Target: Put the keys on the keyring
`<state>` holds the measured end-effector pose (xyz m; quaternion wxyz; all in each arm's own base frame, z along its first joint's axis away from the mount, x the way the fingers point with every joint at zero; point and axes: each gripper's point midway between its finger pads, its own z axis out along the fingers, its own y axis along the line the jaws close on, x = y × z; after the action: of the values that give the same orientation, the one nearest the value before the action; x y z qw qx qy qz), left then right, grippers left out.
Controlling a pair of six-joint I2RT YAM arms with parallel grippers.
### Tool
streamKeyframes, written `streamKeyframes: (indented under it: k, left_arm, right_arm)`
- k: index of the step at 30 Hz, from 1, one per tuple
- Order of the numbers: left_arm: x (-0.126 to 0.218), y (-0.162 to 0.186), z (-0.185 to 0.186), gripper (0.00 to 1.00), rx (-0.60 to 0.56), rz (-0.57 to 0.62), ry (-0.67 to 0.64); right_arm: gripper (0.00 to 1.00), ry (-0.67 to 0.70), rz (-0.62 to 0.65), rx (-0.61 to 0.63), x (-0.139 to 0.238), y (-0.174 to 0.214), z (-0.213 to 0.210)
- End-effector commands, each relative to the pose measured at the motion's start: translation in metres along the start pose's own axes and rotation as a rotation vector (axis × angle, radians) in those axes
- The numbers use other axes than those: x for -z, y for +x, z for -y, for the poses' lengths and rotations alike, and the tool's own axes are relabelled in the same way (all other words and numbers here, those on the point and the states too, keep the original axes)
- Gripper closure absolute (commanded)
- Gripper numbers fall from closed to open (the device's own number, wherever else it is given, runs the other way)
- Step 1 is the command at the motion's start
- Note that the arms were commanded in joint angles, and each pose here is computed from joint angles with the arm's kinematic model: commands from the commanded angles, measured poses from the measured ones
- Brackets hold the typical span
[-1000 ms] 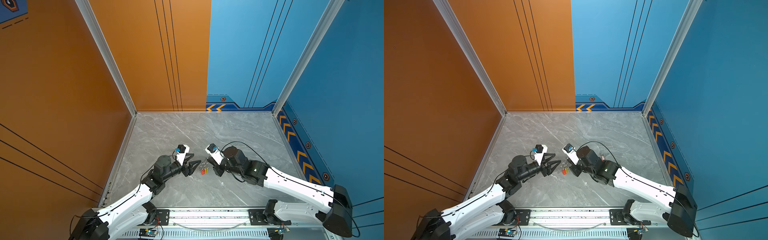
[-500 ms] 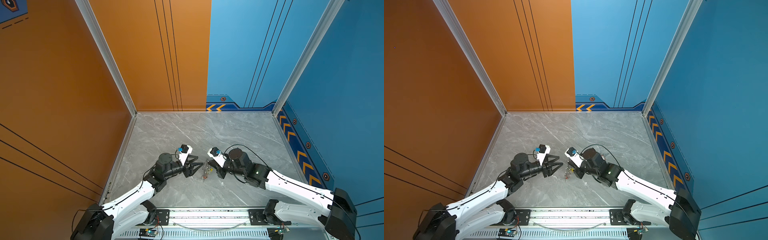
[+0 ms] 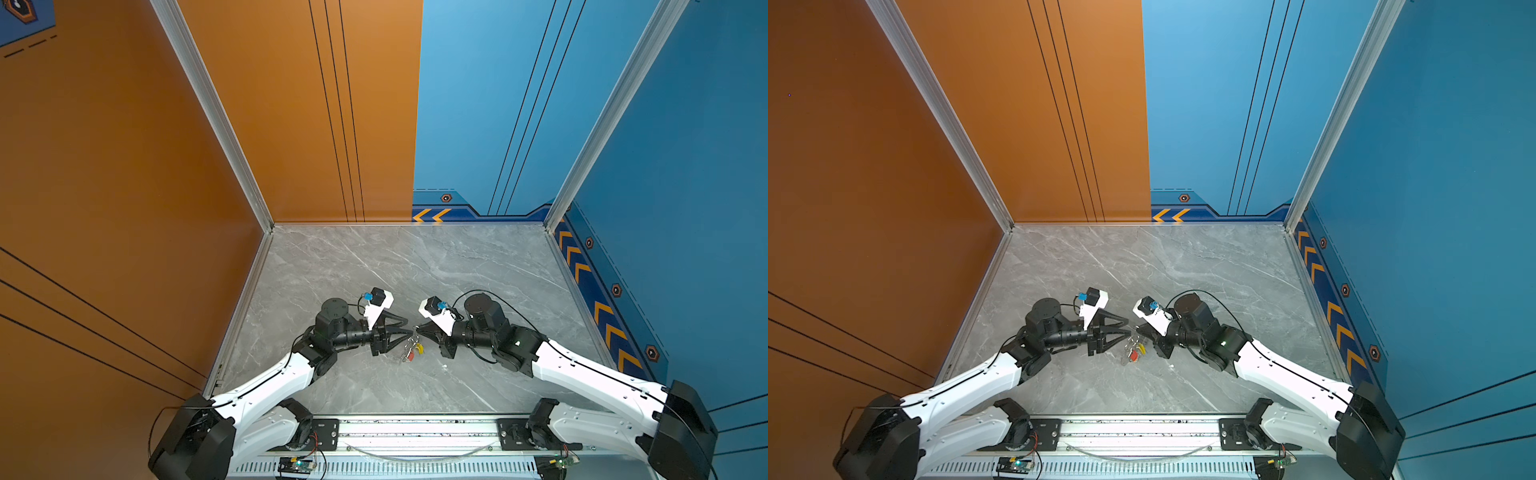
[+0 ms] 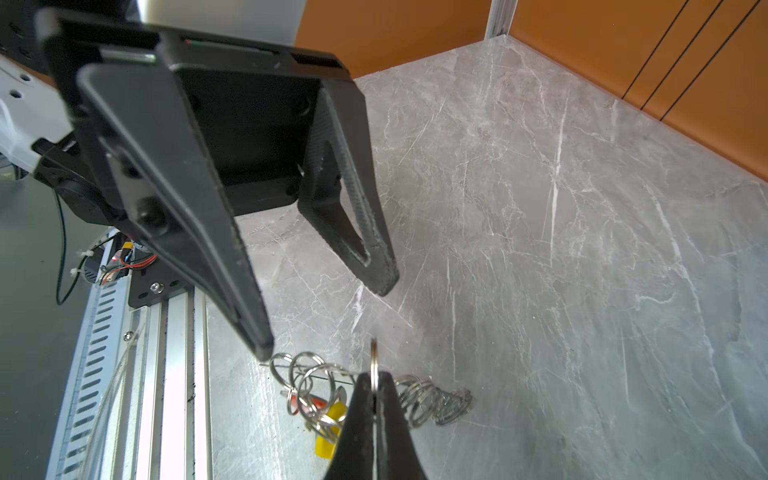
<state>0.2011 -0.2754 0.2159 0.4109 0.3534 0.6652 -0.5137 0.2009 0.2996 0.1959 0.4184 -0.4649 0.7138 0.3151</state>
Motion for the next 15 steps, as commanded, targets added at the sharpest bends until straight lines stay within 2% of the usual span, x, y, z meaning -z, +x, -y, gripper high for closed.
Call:
streamKeyframes:
  k: [1,6,11,15]
  left_arm:
    - [-0.0022,-0.0104,0.0056,0.55,-0.04,-0.011,0.057]
    - [0.0,-0.017,-0.0016,0.58,-0.063,-0.001,0.032]
    - [-0.0025,-0.0158,-0.0008,0.59,-0.061,-0.016,0.063]
    - [-0.0047,-0.01,-0.0001,0.59,-0.119,-0.022,0.054]
  right_arm:
    - [1.0,-0.04,0.082,0.056,0.0109,-0.0244,-0.0044]
    - [1.0,-0.048,0.092,0.061,0.0155,-0.0294,-0.0008]
    - [1.0,-0.049,0.097,0.073,0.0165,-0.0324,0.0002]
    - [1.0,-0.053,0.099,0.083,0.0171,-0.0334,0.0002]
